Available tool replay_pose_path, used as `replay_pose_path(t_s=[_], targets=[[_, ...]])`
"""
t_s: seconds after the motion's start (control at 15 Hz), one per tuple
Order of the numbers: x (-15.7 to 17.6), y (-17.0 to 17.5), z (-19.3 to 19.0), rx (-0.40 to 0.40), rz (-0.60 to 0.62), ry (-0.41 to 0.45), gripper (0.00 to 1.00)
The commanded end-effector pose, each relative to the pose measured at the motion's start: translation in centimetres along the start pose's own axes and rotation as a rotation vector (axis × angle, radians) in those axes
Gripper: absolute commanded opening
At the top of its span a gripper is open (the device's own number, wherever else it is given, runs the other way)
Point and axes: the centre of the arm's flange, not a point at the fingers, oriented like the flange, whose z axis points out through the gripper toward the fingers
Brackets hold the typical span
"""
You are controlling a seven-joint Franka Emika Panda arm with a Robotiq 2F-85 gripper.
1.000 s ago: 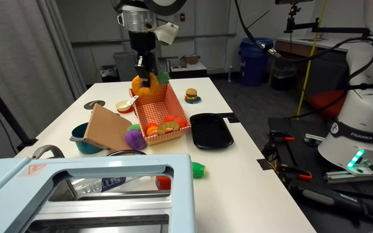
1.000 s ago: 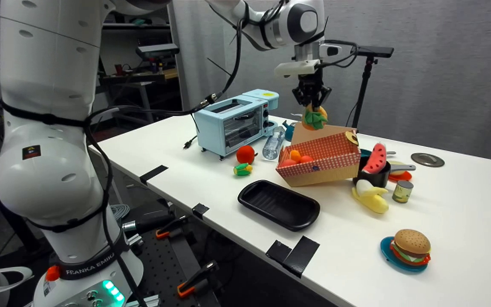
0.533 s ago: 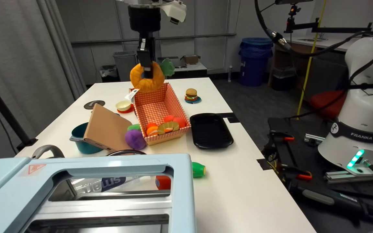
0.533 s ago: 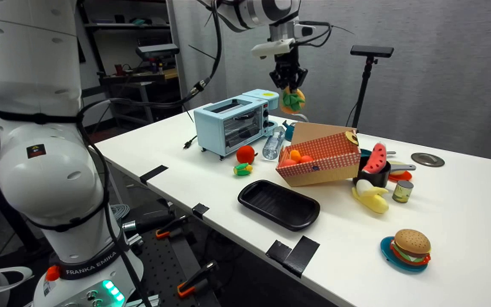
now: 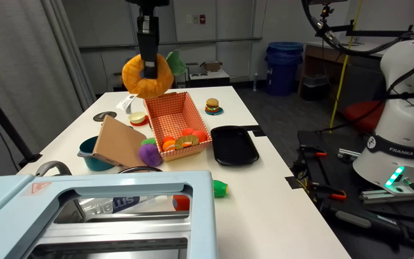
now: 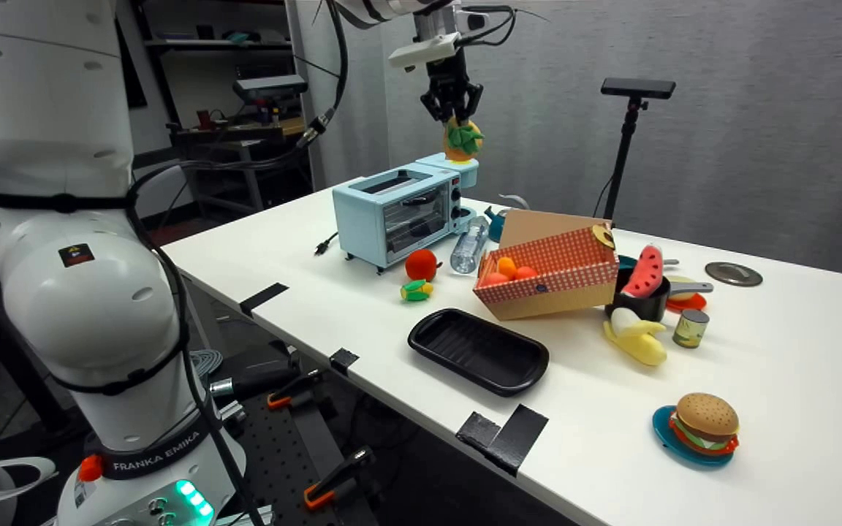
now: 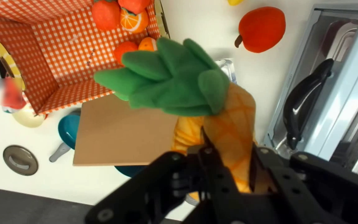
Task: Remove the pineapple plush from the box and put it on the toaster oven
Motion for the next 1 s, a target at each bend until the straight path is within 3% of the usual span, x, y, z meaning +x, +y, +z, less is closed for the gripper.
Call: replay_pose_path(t_s=[0.0, 0.93], targets=[[1.1, -2.1, -1.9, -0.03, -0.049, 0.008, 0.05], [1.5, -13.6, -5.6, -0.093, -0.283, 0.067, 0.05]])
